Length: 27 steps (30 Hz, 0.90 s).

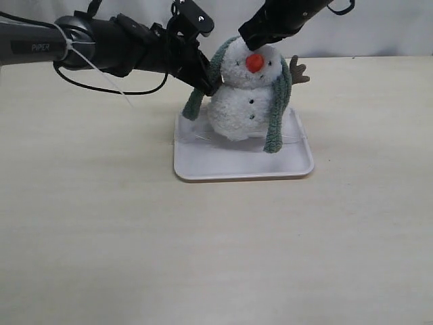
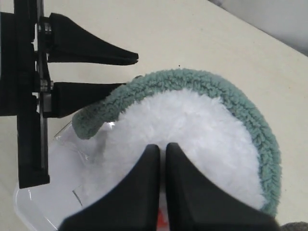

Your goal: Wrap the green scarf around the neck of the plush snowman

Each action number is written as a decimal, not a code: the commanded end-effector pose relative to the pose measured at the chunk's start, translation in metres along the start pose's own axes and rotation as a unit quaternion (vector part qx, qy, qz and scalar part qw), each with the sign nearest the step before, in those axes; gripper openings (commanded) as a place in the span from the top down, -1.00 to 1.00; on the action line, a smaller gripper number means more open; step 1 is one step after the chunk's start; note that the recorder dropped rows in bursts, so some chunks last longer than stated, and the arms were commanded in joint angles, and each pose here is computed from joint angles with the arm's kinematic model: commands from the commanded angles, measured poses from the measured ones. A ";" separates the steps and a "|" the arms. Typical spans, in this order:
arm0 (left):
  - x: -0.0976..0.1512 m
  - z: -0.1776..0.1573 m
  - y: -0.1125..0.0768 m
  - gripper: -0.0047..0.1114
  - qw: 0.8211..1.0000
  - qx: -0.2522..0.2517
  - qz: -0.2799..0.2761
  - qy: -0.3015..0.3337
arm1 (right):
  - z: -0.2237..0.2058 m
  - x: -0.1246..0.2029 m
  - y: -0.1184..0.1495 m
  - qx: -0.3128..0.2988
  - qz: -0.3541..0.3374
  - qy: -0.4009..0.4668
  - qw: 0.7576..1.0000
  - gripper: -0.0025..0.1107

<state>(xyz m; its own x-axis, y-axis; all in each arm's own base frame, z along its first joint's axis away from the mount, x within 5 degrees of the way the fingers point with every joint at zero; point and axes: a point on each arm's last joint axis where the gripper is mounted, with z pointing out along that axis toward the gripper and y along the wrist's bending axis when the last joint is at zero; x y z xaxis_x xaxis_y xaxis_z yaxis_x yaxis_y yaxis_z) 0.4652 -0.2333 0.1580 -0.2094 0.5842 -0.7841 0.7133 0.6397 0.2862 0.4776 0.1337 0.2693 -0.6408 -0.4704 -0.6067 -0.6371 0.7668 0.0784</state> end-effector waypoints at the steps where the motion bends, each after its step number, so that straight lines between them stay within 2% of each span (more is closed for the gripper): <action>1: -0.002 0.000 -0.010 0.48 0.999 0.039 -0.003 -0.001 | -0.001 -0.001 -0.001 0.006 -0.011 0.000 1.000 0.88; 3: -0.003 -0.001 -0.011 0.62 0.999 0.045 -0.004 -0.002 | -0.001 -0.001 0.000 0.005 -0.011 0.002 1.000 0.88; 5: -0.003 -0.001 -0.011 0.92 0.999 0.046 -0.004 -0.001 | -0.001 0.000 0.000 0.002 -0.011 0.006 1.000 0.88; 8: -0.004 -0.003 -0.014 0.92 0.998 0.061 -0.009 -0.002 | -0.001 0.001 0.001 -0.001 -0.011 0.009 1.000 0.88; 16: -0.011 -0.014 -0.030 0.92 0.987 0.161 -0.014 -0.002 | -0.001 0.007 0.005 -0.024 -0.023 0.043 0.999 0.88; 18: -0.007 -0.013 -0.029 0.92 0.986 0.157 -0.047 0.027 | -0.001 0.008 0.006 -0.030 -0.028 0.052 0.998 0.88; 21: 0.005 -0.015 -0.029 0.92 0.982 0.152 -0.066 0.095 | -0.003 0.009 0.006 -0.031 -0.030 0.054 0.998 0.88; 23: 0.013 -0.018 -0.032 0.92 0.973 0.166 -0.064 0.144 | -0.004 0.008 0.007 -0.034 -0.028 0.050 0.998 0.88; 24: 0.017 -0.021 -0.036 0.92 0.965 0.193 -0.058 0.168 | -0.007 0.006 0.009 -0.037 -0.027 0.044 0.998 0.88; 26: 0.019 -0.023 -0.040 0.92 0.959 0.217 -0.049 0.178 | -0.012 0.004 0.010 -0.039 -0.026 0.038 0.998 0.88; 27: 0.018 -0.022 -0.039 0.92 0.961 0.211 -0.050 0.173 | -0.014 0.003 0.011 -0.040 -0.027 0.038 0.998 0.88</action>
<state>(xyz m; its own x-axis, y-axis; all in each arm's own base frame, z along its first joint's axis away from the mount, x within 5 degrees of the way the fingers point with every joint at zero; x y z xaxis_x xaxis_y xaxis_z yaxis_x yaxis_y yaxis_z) 0.4221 -0.2338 0.1430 -0.4495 0.7003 -0.5546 0.8658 0.4943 -0.0774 0.4667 0.1342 0.2705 -0.6473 -0.5342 -0.5437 -0.6873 0.7175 0.1131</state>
